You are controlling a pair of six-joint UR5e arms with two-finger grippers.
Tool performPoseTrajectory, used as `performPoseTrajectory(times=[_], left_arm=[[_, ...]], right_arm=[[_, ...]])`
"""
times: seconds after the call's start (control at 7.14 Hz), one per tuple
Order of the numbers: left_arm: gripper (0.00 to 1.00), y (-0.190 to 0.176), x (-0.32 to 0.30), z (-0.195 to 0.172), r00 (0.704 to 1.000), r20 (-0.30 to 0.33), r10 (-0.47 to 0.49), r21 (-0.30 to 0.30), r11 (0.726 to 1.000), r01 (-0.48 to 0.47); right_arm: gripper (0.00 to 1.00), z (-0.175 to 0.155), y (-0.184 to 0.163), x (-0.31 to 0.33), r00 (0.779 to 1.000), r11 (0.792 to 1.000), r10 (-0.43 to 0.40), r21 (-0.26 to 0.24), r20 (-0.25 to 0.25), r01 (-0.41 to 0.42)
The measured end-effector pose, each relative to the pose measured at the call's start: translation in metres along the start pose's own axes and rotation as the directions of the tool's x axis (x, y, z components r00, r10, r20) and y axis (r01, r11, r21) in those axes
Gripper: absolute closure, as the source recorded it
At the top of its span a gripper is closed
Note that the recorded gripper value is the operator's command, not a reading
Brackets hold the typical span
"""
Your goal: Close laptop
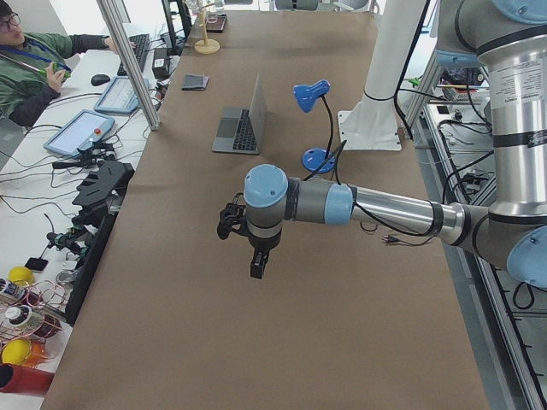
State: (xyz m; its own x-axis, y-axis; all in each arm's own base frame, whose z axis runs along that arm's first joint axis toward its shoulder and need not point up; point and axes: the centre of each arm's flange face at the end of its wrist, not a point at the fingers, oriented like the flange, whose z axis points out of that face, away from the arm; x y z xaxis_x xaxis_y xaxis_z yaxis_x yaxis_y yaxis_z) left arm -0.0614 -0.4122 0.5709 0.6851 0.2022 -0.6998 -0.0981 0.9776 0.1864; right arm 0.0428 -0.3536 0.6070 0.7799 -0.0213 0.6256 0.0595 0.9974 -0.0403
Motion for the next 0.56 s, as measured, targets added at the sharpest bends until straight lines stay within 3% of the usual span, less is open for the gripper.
performPoseTrajectory(times=[0.56], left_arm=[[0.01, -0.0011, -0.0027, 0.0021, 1.000, 0.020, 0.003, -0.005, 1.000, -0.003]], right_arm=[[0.00, -0.0012, -0.0018, -0.0015, 1.000, 1.000, -0.006, 0.007, 0.002, 0.006]])
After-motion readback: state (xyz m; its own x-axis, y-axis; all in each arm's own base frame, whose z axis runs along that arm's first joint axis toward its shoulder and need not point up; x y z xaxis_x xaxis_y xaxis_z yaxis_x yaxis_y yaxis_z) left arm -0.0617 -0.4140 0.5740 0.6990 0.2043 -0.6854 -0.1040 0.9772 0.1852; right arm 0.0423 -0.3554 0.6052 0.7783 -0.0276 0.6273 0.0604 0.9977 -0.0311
